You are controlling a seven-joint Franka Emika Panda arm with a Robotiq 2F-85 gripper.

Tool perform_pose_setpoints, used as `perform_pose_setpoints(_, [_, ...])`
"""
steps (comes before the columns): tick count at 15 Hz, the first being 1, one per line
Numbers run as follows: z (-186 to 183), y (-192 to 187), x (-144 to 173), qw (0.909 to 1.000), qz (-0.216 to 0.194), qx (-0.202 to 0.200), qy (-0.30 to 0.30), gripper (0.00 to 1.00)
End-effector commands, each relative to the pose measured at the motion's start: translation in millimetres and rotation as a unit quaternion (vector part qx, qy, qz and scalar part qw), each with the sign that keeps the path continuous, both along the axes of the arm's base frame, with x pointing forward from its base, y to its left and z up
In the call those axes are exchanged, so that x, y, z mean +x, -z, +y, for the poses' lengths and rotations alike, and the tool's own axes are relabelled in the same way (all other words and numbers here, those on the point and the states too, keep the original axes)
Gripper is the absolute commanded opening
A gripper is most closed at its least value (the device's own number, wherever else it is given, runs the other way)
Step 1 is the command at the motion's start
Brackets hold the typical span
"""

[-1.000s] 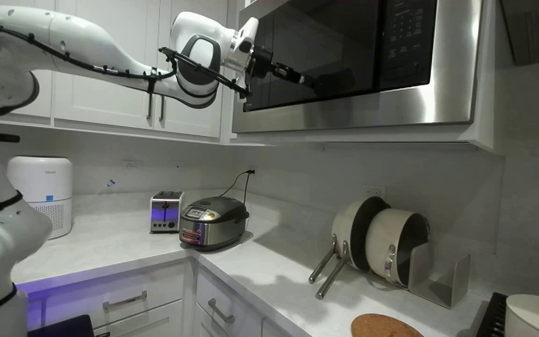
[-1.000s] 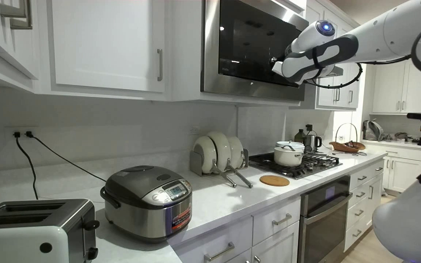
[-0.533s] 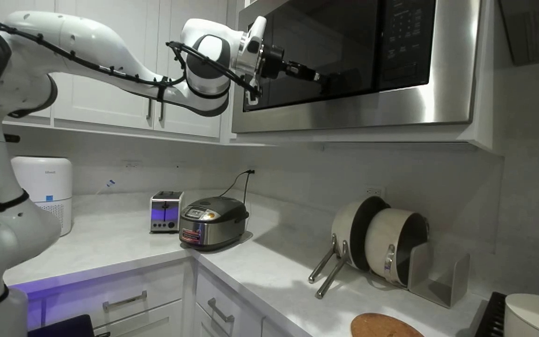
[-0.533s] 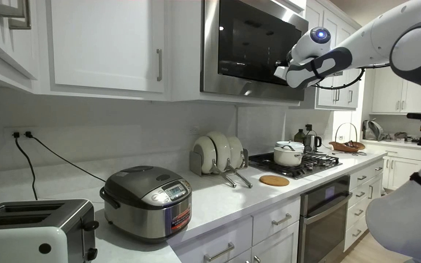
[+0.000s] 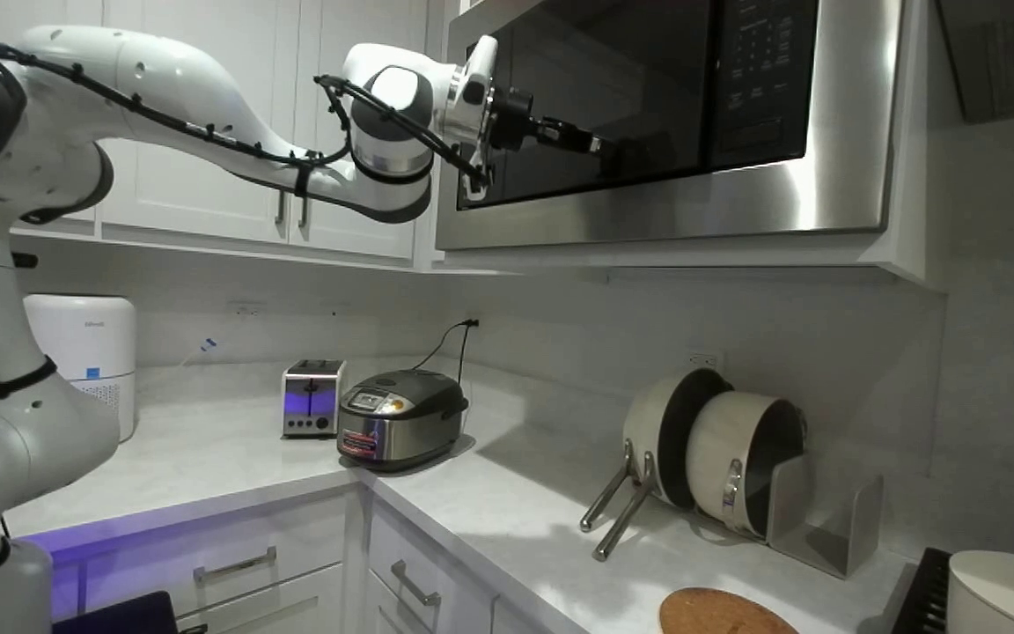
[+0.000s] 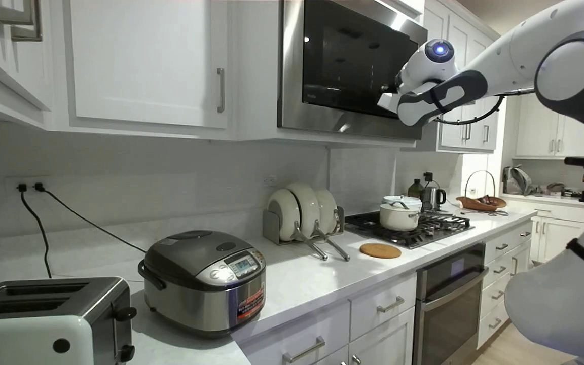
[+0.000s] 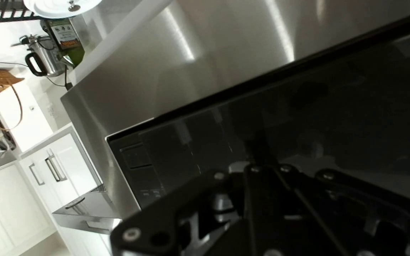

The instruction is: Close the microwave door

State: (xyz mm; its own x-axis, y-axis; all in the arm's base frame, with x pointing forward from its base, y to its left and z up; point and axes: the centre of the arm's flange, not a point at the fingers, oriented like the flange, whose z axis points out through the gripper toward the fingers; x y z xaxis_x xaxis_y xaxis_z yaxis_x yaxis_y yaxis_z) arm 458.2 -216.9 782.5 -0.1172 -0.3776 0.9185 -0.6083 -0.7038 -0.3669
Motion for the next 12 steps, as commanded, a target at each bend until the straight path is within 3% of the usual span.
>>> perform_pose_setpoints(1, [7,-1,26,0.9995,-0.014,0.012,-0.025,0.0])
perform_pose_setpoints(12, [21,0,35,0.9977,-0.014,0.04,-0.053,0.0])
